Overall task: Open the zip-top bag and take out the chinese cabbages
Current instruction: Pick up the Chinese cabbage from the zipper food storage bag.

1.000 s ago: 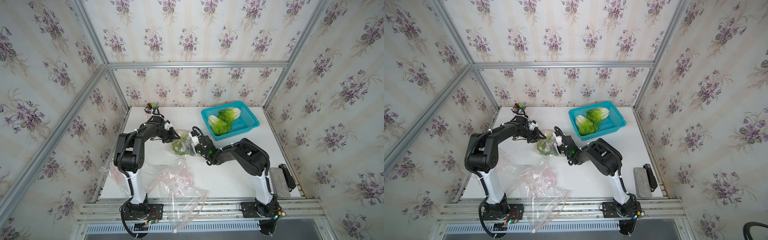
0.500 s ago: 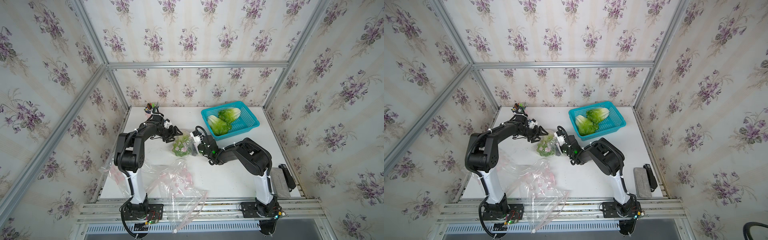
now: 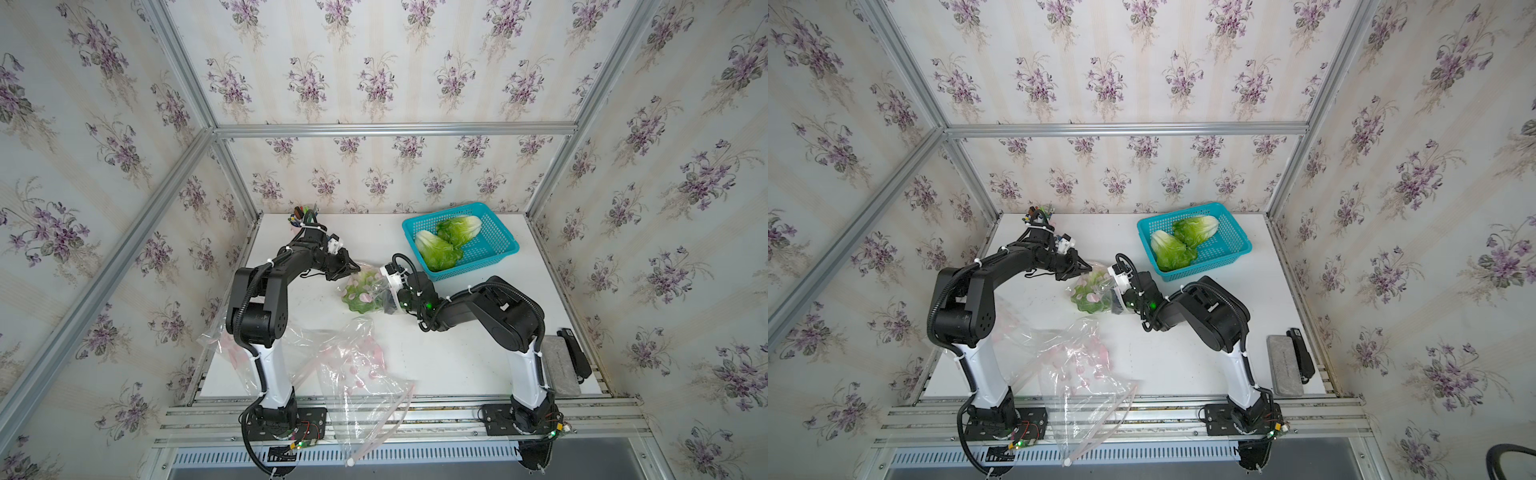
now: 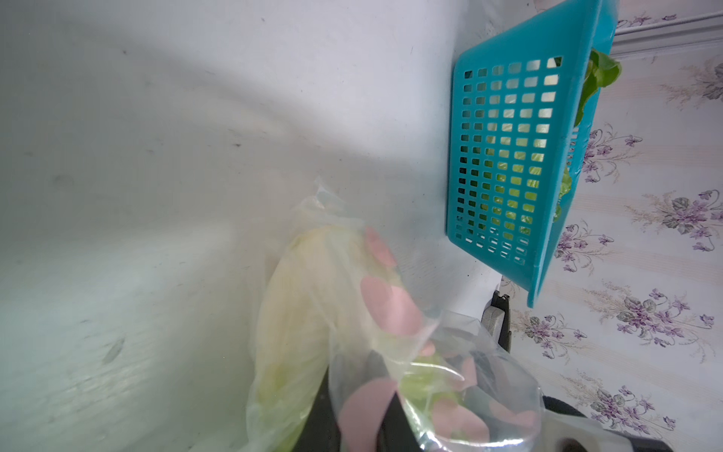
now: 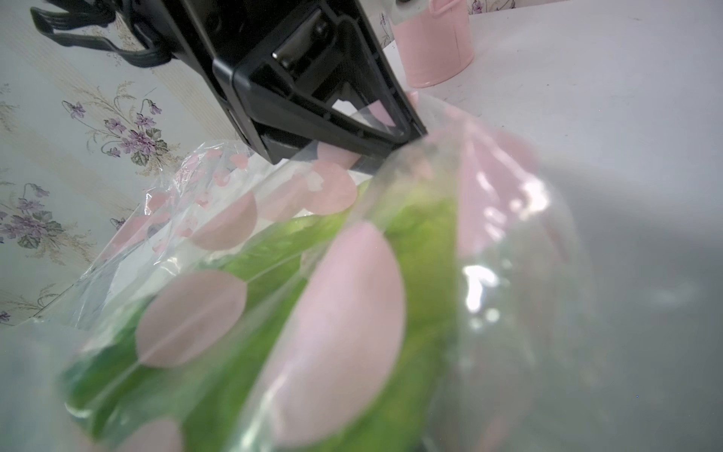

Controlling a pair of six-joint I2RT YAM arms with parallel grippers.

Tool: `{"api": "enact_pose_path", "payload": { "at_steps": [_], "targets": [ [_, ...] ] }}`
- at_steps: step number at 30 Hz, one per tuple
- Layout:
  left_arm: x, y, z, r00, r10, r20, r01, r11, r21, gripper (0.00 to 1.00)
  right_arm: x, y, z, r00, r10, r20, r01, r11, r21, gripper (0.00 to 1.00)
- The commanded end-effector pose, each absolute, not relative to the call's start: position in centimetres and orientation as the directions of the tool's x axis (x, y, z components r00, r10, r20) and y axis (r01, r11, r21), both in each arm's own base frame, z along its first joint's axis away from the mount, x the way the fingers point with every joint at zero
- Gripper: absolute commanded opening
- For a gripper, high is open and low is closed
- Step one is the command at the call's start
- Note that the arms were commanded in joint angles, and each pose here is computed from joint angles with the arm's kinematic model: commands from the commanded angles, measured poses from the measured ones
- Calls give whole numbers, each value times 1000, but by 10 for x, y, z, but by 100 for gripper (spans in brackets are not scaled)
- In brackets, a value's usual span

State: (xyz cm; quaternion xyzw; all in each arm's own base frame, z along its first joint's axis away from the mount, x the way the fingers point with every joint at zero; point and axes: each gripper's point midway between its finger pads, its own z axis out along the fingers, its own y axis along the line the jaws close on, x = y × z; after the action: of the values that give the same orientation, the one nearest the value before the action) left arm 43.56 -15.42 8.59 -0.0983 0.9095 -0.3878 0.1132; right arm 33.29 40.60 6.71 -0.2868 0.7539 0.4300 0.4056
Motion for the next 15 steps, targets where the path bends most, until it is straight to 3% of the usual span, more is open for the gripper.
{"api": "enact_pose_path", "payload": {
  "at_steps": [1, 3, 15],
  "targets": [
    [445, -149, 93, -942, -285, -177, -71, 684, -726, 9, 324, 413, 90, -442, -66, -894, -838, 385, 386, 0],
    [445, -146, 95, -939, -289, -187, -68, 687, -723, 1, 322, 411, 90, -436, -64, -898, -843, 380, 382, 0],
    [445, -119, 99, -931, -267, -249, -65, 791, -608, 0, 332, 367, 112, -464, 92, -881, -788, 412, 458, 0]
  ]
}}
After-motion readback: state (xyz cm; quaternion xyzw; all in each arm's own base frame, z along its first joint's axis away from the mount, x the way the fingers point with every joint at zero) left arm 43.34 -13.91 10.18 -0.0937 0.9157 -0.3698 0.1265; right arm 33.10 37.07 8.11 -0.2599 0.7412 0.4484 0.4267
